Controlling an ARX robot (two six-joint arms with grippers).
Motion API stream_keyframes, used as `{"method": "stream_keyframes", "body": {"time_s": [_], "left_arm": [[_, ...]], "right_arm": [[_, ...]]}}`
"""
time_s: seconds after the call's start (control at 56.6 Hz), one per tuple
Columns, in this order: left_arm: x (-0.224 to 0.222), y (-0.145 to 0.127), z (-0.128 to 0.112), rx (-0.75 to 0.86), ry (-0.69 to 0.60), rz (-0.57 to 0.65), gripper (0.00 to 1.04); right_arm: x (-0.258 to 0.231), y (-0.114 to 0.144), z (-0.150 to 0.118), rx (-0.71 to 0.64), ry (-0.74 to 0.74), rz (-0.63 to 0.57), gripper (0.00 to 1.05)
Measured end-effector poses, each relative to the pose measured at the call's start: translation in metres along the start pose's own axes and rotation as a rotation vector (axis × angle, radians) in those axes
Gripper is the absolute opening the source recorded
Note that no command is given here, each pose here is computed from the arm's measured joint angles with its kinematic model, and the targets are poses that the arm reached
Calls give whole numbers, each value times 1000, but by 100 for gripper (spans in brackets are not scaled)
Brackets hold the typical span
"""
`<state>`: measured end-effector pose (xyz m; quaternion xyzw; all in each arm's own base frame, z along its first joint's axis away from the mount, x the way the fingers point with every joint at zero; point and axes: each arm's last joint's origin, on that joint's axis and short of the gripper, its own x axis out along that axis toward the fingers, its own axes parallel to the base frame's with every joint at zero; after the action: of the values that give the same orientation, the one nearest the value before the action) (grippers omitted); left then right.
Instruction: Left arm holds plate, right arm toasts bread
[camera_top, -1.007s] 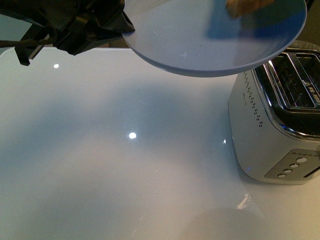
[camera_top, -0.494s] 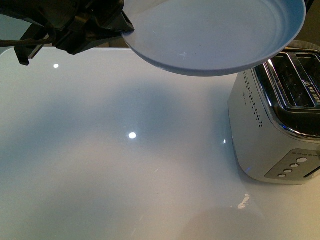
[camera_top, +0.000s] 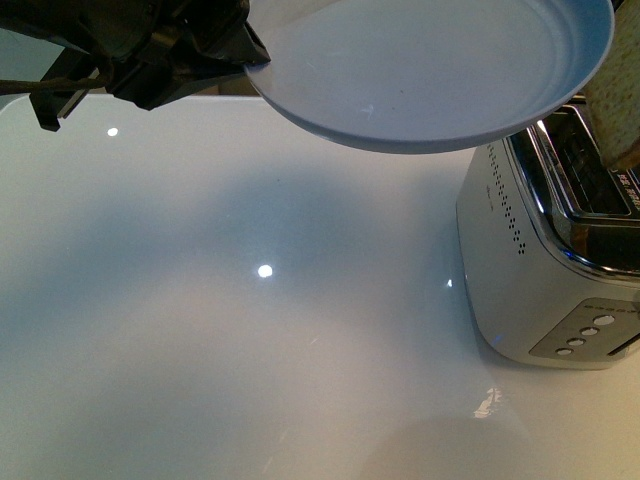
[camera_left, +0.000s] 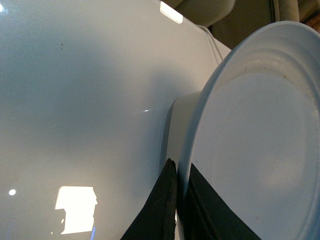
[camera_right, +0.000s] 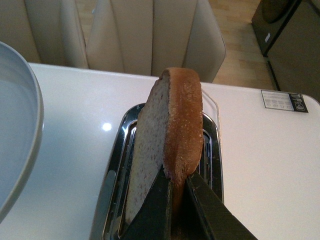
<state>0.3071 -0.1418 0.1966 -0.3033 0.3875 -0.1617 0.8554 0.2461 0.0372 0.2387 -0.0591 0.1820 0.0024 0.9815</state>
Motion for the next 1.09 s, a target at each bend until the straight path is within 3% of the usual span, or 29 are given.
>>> {"method": "stream_keyframes", "body": {"time_s": [1.095], "left_arm": [[0,0,0,0,0,0,3]], "right_arm": [[47,20,-40,-66,151,-16,3]]}}
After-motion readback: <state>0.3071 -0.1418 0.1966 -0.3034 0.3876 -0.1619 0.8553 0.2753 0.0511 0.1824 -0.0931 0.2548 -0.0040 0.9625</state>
